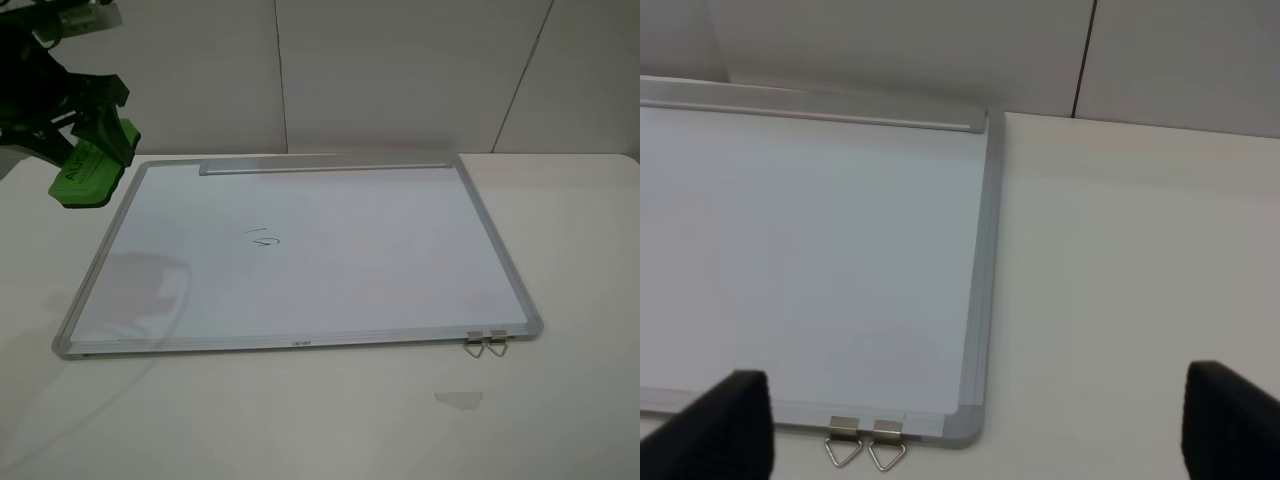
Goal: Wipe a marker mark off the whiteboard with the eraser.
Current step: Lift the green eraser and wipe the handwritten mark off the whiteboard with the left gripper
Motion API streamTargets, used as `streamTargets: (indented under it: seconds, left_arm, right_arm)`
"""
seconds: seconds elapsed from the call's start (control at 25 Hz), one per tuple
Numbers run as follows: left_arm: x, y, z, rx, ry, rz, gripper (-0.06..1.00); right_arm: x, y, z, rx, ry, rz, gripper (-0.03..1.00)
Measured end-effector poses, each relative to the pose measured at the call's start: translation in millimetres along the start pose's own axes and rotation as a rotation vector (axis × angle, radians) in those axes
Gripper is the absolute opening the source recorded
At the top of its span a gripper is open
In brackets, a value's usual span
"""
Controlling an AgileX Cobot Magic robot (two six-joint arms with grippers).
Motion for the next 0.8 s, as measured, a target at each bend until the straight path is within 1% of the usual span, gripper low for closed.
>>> streamTargets:
  seconds: [0.2,0.32,0.4,0.56,0.72,0.8]
  left_arm:
    - [-26.8,-22.4,-37.4,0.032,-0.120,0.039,0.60]
    - [-40.3,-44.5,-65.1,0.043,-0.196,0.081,0.60]
    - [-48.4,-62.8,-81.3,0.033,-0.250,0.121,0.60]
    - [-56.2,-99.6,-109.3,-0.010,-0.354,0.210,0.60]
    - [-58.3,-129.6,-136.2,-0.018,-0.422,0.261,0.60]
    - [-56.8,-144.0,-145.8,-0.018,-0.444,0.279,0.60]
  right_arm:
    - [0.0,0.0,0.0,0.000,0.000,0.000,0.81]
    - [0.0,0.0,0.0,0.000,0.000,0.000,0.81]
    - [0.0,0.0,0.0,0.000,0.000,0.000,0.81]
    - [0.0,0.0,0.0,0.000,0.000,0.000,0.81]
    - [0.0,0.0,0.0,0.000,0.000,0.000,0.81]
    - [0.0,0.0,0.0,0.000,0.000,0.000,0.81]
Point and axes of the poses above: a point on each arm's last joint axis where the gripper is mounted, y pointing back along that axis away from the gripper, z along the wrist's bending axis when the last joint is at zero, x = y × z, the point moved 1 cm from there along -y, pointing out along that axis toward the gripper, and after that the axes turned 3 degrees about -y, right-handed, at the moved point
